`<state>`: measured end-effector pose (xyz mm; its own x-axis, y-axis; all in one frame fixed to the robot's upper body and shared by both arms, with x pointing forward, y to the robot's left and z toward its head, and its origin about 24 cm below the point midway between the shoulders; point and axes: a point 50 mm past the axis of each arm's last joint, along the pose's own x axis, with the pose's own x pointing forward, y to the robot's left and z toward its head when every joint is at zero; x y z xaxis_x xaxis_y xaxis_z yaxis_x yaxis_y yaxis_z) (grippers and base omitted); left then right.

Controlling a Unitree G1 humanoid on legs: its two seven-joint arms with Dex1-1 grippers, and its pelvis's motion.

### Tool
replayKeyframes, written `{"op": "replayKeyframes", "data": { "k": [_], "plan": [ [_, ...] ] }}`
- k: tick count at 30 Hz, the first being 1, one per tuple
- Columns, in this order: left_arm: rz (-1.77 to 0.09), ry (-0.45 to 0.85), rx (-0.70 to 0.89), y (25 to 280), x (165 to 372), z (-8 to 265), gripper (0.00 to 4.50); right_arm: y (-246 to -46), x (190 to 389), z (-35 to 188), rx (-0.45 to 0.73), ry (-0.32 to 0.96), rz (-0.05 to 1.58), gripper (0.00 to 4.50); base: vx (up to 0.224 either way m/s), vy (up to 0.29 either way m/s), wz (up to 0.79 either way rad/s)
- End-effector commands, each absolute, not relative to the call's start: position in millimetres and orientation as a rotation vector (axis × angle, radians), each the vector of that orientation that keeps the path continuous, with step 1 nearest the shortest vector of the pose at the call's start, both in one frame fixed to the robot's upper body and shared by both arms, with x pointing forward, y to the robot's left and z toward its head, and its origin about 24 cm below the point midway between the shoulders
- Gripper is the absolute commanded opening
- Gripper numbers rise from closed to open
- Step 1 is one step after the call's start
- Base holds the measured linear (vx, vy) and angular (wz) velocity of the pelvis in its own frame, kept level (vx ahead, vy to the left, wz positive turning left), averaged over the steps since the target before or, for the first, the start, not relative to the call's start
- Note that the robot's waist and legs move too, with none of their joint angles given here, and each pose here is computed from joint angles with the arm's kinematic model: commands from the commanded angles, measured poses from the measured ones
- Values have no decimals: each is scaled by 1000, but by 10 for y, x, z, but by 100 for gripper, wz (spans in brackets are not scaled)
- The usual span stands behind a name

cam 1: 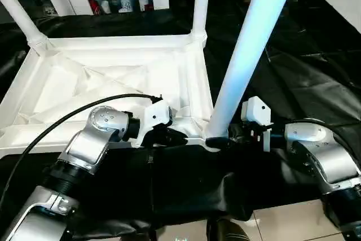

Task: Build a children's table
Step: Rotate leg to tighten

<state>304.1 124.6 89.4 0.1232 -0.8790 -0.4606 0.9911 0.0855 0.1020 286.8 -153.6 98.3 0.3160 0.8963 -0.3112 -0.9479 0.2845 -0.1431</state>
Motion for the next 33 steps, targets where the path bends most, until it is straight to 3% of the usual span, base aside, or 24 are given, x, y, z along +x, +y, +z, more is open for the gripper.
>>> {"op": "replayKeyframes", "data": {
  "k": [1,15,20,24,33],
  "plan": [
    [-1443,301,399,1215,3029,872,0,-1487,2845,913,-329,210,1285,267,0,0,0],
    [-1413,314,386,1228,3017,832,0,-1455,2850,812,-283,224,1239,254,0,0,0],
    [-1305,316,364,1192,3108,807,0,-1395,2978,741,-232,177,1059,254,0,0,0],
    [-1132,332,362,1135,3270,756,0,-1275,3130,611,-98,187,799,254,0,0,0],
    [-963,331,377,931,3449,735,0,-1138,3344,464,-45,199,302,244,0,0,0]
  ]
}}
